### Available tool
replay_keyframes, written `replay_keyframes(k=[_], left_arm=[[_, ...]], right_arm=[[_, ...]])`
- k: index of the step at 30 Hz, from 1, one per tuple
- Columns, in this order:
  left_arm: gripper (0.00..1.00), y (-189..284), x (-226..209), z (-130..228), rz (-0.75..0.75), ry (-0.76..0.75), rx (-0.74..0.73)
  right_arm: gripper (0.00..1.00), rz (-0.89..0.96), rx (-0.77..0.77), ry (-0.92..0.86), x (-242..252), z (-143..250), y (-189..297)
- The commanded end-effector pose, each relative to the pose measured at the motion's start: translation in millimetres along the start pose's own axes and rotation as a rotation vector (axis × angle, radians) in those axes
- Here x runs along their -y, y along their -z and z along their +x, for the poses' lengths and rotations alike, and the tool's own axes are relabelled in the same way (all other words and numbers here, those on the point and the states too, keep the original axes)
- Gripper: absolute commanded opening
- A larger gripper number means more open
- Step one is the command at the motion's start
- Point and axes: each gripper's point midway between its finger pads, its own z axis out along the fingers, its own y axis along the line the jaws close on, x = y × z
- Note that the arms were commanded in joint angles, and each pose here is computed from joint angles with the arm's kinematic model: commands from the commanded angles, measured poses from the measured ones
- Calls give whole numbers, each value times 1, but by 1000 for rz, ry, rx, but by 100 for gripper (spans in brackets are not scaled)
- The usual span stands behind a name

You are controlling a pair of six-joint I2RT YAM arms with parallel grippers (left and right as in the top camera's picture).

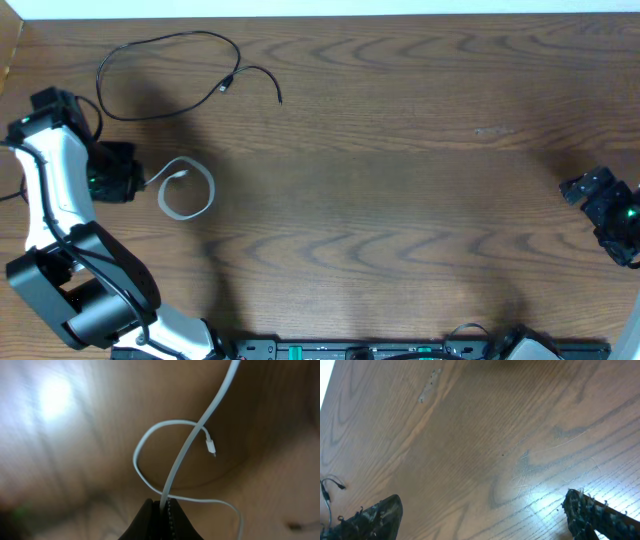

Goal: Untangle cables

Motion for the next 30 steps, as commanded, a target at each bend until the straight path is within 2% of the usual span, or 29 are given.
replay_keyframes(k=[1, 10, 14, 22, 23, 25, 26, 27, 30], left_arm=[[7, 23, 35, 27, 156, -102, -16], [7, 18, 71, 20, 255, -201, 51], [7, 7, 69, 21, 228, -201, 32], [8, -20, 70, 34, 162, -353, -8], [27, -23, 70, 35, 156, -354, -13], [51, -23, 69, 35, 152, -353, -16], [58, -23, 69, 35, 151, -353, -17], [60, -23, 69, 35, 151, -353, -17], [61, -23, 69, 35, 152, -352, -17]], right_arm=[[99, -3, 5, -18, 1, 0, 2], [99, -3, 5, -18, 1, 0, 2], [99, -3, 5, -17, 1, 0, 2], [99, -3, 5, -18, 1, 0, 2], [99, -3, 5, -17, 1, -1, 2], [99, -3, 5, -17, 1, 0, 2], [99, -3, 5, -18, 1, 0, 2], [99, -3, 5, -17, 1, -1, 2], [99, -3, 5, -17, 1, 0, 2]])
